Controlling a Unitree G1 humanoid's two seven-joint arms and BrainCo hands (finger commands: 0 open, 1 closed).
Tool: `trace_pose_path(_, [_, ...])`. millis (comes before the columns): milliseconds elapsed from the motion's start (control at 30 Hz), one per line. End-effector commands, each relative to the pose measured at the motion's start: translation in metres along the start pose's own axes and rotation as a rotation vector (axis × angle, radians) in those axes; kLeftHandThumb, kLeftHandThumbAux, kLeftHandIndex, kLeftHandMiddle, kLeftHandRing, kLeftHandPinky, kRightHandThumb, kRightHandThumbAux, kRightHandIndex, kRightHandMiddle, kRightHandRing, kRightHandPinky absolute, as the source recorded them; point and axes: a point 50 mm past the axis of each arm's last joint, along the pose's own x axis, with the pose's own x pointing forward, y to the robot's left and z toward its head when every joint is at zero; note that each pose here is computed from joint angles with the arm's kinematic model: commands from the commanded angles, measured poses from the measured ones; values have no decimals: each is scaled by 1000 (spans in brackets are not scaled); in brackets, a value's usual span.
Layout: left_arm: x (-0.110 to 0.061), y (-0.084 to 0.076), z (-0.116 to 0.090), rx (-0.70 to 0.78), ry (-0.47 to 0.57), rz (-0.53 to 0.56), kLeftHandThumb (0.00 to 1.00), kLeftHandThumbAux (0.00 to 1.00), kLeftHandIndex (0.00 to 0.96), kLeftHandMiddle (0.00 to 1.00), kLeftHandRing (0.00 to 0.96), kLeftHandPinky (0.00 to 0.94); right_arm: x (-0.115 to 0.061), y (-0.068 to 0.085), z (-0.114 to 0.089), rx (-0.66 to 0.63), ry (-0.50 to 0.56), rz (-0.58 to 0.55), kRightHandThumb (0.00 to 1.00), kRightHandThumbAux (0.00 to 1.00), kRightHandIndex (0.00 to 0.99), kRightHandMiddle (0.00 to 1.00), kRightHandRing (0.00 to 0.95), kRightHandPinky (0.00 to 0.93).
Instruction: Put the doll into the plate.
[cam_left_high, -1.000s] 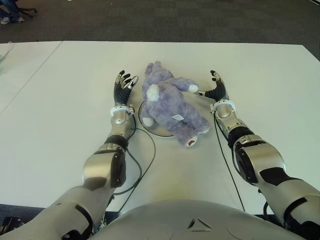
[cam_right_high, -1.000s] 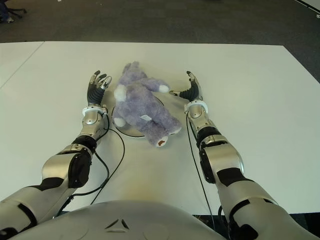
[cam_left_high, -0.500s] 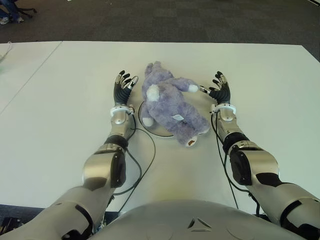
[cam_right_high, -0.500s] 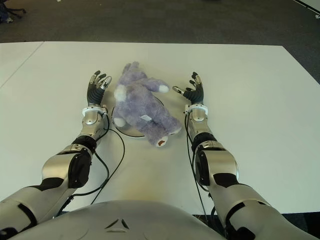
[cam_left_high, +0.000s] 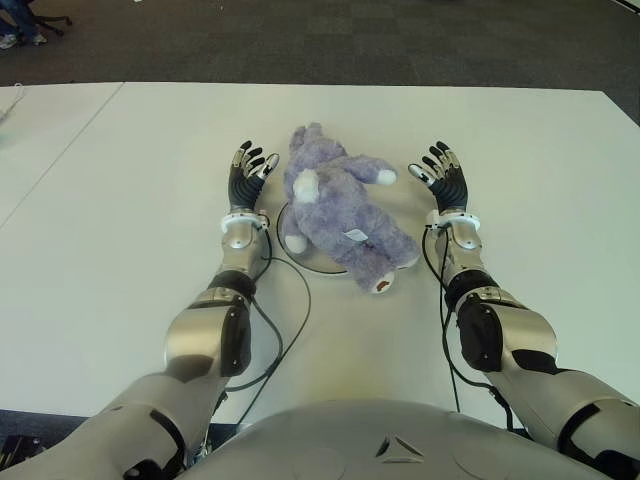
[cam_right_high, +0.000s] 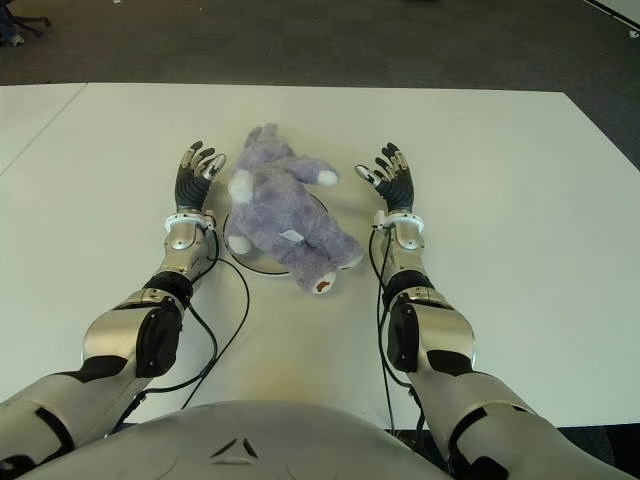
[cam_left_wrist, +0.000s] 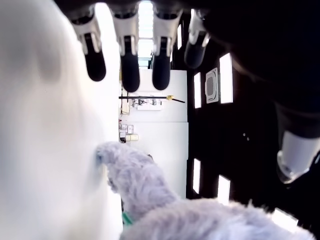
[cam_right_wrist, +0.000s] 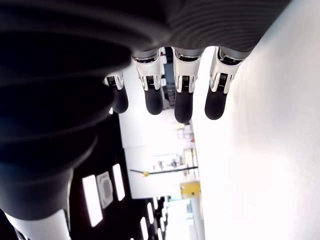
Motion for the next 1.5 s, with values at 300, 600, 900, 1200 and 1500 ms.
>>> trace_pose_path(300, [-78, 20, -98, 39, 456, 45, 0, 588, 128, 218, 225, 220, -84, -9, -102, 153, 424, -101, 0, 832, 129, 155, 148, 173])
trace_pose_path(600, [-77, 20, -97, 38, 457, 48, 0, 601, 140, 226, 228, 203, -83, -9, -101, 162, 422, -102, 0, 864, 148, 182, 170, 182])
trace_pose_path(900, [-77, 18, -96, 30, 449, 53, 0, 586, 151, 224, 224, 213, -82, -10, -101, 156, 428, -109, 0, 900, 156, 189, 174, 183])
trace_pose_path(1200, [-77, 17, -97, 37, 454, 51, 0, 587, 138, 216, 216, 195, -82, -10, -101, 155, 430, -110, 0, 920, 165, 198, 181, 183])
trace_pose_path(1500, [-77, 16, -96, 34, 450, 52, 0, 581, 135, 198, 202, 195, -82, -11, -101, 156, 428, -114, 0, 917, 173, 208, 188, 193])
